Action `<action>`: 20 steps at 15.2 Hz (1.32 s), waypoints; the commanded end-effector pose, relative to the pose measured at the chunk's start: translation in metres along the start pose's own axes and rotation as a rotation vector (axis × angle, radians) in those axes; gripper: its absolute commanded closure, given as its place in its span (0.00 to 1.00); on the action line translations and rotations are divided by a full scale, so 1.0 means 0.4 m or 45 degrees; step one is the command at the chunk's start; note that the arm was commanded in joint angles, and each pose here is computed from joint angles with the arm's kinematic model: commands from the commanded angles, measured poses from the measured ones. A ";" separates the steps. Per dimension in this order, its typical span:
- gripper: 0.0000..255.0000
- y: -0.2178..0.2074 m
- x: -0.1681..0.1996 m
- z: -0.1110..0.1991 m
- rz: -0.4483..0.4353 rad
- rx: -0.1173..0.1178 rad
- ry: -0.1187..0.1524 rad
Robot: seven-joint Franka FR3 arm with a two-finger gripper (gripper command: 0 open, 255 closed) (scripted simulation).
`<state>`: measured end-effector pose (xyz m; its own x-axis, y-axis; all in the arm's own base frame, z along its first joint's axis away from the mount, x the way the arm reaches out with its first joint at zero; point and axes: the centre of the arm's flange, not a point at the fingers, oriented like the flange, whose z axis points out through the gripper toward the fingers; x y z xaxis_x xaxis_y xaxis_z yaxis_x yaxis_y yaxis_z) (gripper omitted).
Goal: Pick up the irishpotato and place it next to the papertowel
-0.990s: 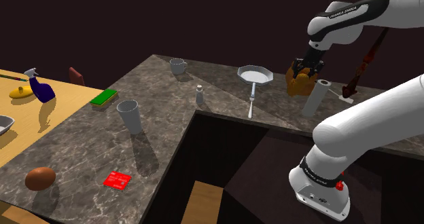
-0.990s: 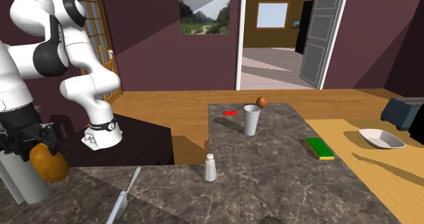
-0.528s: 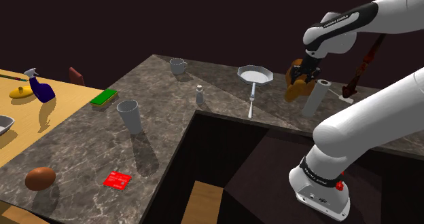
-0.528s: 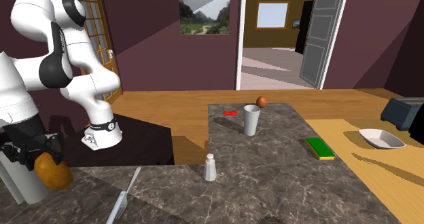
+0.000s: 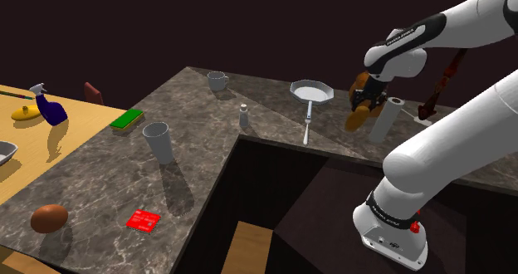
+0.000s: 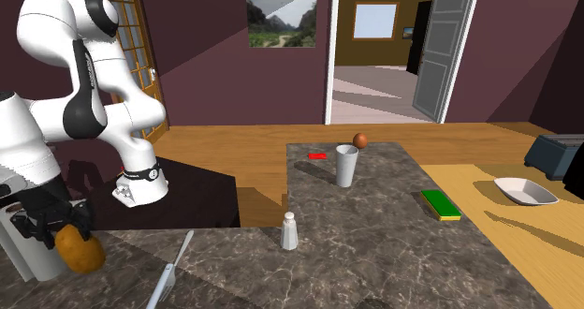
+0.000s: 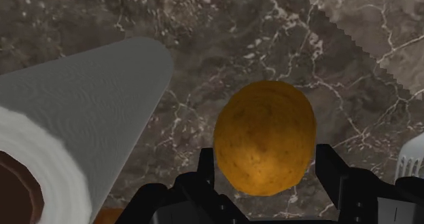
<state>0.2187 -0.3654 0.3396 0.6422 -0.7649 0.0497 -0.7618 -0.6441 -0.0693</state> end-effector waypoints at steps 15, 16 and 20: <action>1.00 0.013 -0.009 0.191 0.000 0.000 0.001; 1.00 0.013 -0.009 0.191 0.000 0.000 0.001; 1.00 0.013 -0.009 0.191 0.000 0.000 0.001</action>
<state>0.2211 -0.3700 0.2696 0.6403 -0.7647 0.0728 -0.7614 -0.6443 -0.0709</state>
